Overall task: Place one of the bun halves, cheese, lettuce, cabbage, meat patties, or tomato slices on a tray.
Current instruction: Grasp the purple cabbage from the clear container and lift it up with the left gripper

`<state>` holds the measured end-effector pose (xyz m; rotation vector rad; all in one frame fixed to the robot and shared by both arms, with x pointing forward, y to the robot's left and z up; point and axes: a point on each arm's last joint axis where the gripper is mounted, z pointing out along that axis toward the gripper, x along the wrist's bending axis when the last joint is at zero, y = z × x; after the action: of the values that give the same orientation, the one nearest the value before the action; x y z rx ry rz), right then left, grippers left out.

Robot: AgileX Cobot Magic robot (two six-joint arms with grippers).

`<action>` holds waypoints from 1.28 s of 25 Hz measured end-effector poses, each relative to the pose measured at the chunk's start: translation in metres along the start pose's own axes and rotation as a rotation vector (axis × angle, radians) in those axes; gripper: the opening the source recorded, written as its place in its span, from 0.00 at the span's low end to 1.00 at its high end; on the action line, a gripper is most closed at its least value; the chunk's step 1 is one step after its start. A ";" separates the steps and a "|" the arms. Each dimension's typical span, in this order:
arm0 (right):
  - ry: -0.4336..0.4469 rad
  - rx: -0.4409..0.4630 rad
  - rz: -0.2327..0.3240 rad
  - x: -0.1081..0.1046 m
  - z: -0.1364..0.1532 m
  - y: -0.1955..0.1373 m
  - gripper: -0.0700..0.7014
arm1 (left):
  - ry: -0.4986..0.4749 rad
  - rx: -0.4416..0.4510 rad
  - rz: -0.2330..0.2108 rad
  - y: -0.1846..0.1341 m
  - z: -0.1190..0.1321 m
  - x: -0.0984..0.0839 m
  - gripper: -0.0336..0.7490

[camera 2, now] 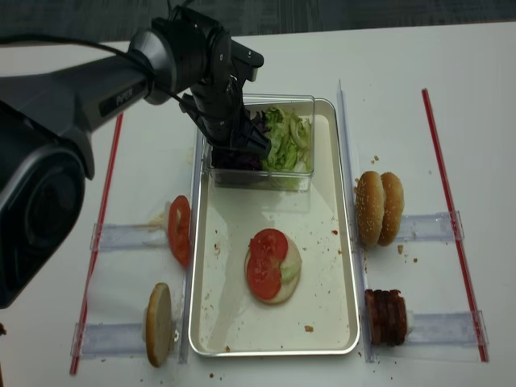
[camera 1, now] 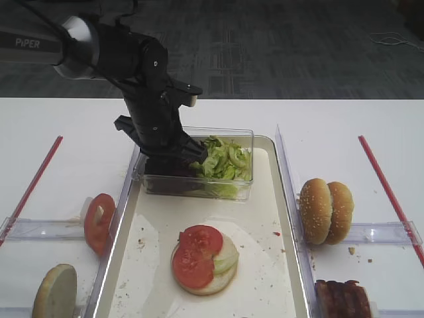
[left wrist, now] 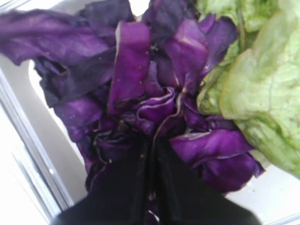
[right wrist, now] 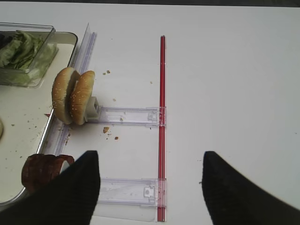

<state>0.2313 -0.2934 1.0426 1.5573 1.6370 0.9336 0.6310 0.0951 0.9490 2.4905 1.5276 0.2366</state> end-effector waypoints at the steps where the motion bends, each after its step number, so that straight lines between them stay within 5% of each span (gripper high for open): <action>1: 0.000 0.000 0.000 0.000 0.000 0.000 0.75 | 0.000 0.000 -0.001 0.000 0.000 0.000 0.07; 5: 0.000 0.000 0.004 0.000 0.000 0.000 0.75 | 0.000 -0.010 -0.003 0.000 -0.008 0.000 0.07; 17: 0.000 -0.002 0.004 0.000 0.000 0.000 0.75 | 0.004 -0.128 -0.009 0.001 -0.093 0.004 0.07; 32: 0.000 -0.002 0.004 0.000 0.000 0.000 0.75 | 0.009 -0.012 0.003 -0.017 -0.094 0.005 0.07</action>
<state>0.2314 -0.2934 1.0427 1.5600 1.6331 0.9368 0.5958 0.1153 1.0357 2.4857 1.5220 0.2577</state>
